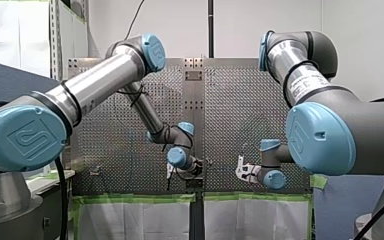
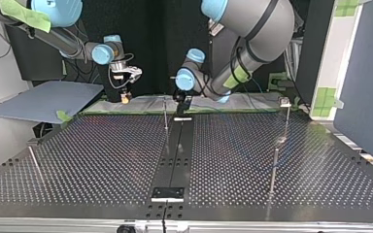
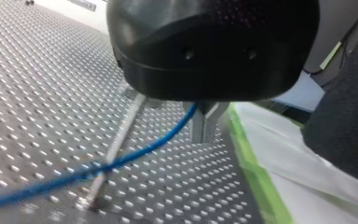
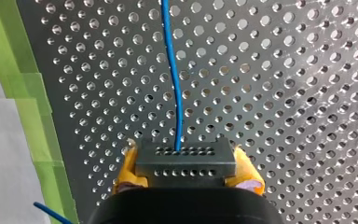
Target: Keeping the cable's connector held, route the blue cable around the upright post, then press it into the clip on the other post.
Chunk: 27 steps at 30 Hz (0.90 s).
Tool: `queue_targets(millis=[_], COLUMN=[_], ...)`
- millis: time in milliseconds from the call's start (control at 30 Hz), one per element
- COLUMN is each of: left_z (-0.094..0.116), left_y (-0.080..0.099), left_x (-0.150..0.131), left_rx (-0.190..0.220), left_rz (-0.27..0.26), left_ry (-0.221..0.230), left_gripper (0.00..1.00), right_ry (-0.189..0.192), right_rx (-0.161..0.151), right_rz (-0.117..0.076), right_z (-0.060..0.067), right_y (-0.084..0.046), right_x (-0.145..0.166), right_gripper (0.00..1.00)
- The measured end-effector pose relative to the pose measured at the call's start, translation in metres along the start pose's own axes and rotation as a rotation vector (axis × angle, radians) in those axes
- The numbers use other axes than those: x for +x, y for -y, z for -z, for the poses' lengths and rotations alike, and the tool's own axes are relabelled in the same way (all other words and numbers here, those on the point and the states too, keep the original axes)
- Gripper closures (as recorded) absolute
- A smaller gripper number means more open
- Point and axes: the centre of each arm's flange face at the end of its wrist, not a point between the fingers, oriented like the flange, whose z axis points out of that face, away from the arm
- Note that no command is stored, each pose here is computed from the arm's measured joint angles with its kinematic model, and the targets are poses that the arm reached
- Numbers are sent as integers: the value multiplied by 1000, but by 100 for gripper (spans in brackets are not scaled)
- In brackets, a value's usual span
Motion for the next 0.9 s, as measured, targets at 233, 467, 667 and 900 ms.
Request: queue_targets(millis=[233, 467, 667, 900], left_z=[-11, -17, -24, -33], left_y=[-14, -24, -22, -17], left_x=[9, 2, -9, -26], left_rx=[-4, 6, 49, 84], left_rz=[36, 47, 51, 80], left_ry=[2, 17, 37, 65], left_gripper=[99, 99, 99, 99], right_ry=[0, -6, -14, -16], right_rx=[0, 0, -4, -13], right_rz=[8, 9, 9, 11], right_z=[-5, -11, -16, -19], right_y=[-1, -2, -5, -12], right_x=[3, 7, 12, 14], right_gripper=[100, 100, 100, 100])
